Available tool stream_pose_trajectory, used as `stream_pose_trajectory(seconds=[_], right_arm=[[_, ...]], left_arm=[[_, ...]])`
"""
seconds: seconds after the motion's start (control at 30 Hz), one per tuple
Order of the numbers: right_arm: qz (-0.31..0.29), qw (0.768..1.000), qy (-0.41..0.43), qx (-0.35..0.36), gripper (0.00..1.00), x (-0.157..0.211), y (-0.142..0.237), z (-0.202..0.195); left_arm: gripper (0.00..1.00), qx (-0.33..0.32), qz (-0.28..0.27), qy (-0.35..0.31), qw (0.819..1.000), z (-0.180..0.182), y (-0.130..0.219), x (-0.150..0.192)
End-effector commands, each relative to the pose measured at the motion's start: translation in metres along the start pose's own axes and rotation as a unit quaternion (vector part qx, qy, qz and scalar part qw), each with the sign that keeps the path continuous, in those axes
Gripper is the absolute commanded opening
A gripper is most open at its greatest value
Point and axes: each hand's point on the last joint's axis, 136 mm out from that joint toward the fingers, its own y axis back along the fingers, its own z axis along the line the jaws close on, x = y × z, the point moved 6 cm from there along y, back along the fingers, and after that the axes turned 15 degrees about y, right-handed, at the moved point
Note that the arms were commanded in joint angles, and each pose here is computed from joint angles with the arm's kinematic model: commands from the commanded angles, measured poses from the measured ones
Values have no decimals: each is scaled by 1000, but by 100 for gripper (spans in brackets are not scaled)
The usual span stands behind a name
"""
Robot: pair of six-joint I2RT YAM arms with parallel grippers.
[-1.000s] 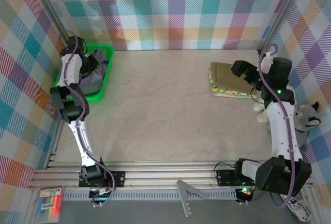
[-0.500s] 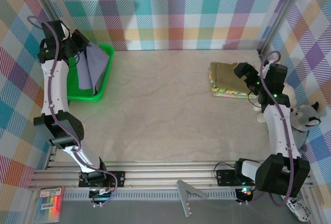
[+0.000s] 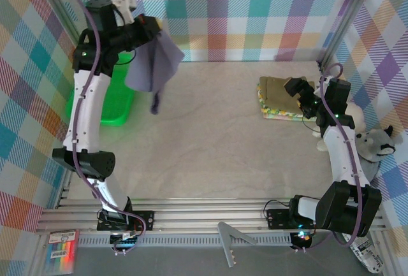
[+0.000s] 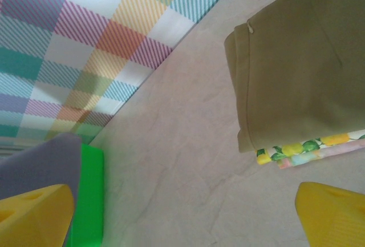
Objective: Fold and stack the skirts
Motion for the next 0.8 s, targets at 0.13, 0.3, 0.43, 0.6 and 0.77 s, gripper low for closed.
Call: stream_pose_trajectory(seconds=[0.13,0.3,0.43,0.6,0.77], right_arm=[[5,999,20,-37,99,-6,2,12],[25,997,26,-68,99,-2,-4,15],[51,994,24,-94,99,2,-15,20],[86,988,26,-129,99,12,-35,30],[128,985,39,-108,99,54,-73,49]], left_arm=[[0,23,124,12,992,10,-79,53],[0,-24,221,53,974,51,-119,109],[0,-94,266,99,954,108,-128,163],[67,-172,270,122,939,151,-98,200],[96,-258,211,126,934,181,-62,206]])
